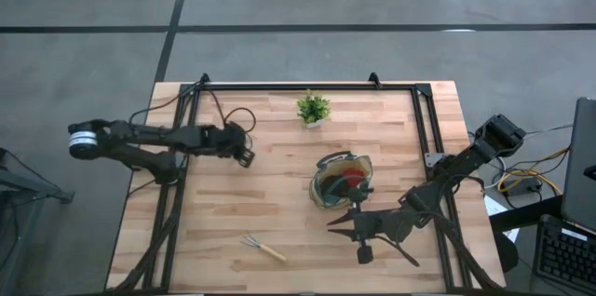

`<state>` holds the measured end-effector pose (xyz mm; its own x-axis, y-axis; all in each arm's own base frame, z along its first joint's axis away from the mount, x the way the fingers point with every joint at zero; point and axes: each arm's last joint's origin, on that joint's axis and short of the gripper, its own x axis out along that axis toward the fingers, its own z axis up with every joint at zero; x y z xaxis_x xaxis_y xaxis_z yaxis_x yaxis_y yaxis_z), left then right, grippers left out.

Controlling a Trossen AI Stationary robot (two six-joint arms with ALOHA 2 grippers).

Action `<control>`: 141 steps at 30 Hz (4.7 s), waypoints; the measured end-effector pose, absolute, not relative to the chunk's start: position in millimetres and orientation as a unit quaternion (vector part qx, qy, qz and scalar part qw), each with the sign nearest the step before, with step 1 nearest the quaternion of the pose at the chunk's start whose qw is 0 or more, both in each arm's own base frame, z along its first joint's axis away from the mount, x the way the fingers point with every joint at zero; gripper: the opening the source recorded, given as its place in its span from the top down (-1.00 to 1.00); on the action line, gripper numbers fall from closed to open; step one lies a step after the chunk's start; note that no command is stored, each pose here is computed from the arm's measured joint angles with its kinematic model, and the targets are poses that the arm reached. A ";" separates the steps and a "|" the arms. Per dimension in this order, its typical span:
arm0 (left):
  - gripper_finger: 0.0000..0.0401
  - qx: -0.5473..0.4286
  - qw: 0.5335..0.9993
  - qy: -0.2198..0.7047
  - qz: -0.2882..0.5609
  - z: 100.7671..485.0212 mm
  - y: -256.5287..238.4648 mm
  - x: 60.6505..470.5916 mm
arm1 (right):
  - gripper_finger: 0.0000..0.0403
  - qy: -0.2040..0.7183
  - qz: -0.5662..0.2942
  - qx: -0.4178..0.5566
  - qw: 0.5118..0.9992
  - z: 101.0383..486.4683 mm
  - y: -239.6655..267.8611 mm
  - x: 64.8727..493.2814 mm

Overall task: Pick & Place Garden tools in Gardening bag
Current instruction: Put the top hand rake into the side pocket of the gardening bag

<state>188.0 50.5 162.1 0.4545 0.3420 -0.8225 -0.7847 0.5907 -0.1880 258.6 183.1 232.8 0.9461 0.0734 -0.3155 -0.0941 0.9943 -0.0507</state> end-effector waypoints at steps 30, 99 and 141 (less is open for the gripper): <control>0.63 -0.253 0.960 -0.073 -0.098 229.9 -92.0 294.4 | 0.74 0.062 -0.087 -0.268 0.957 263.0 180.3 263.9; 0.56 -0.261 0.949 -0.051 -0.170 229.1 -131.9 329.1 | 0.96 0.058 -0.093 -0.311 0.944 275.3 182.5 266.7; 0.61 -0.263 0.950 -0.031 -0.167 227.5 -133.5 330.8 | 0.94 0.084 -0.072 -0.311 0.944 267.9 172.3 274.0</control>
<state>330.8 -133.5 227.5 0.9424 -0.3011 0.1460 0.3333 0.8059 -0.4893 274.0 172.3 267.9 0.9755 -0.1887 -0.1131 0.0846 0.7963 -0.5990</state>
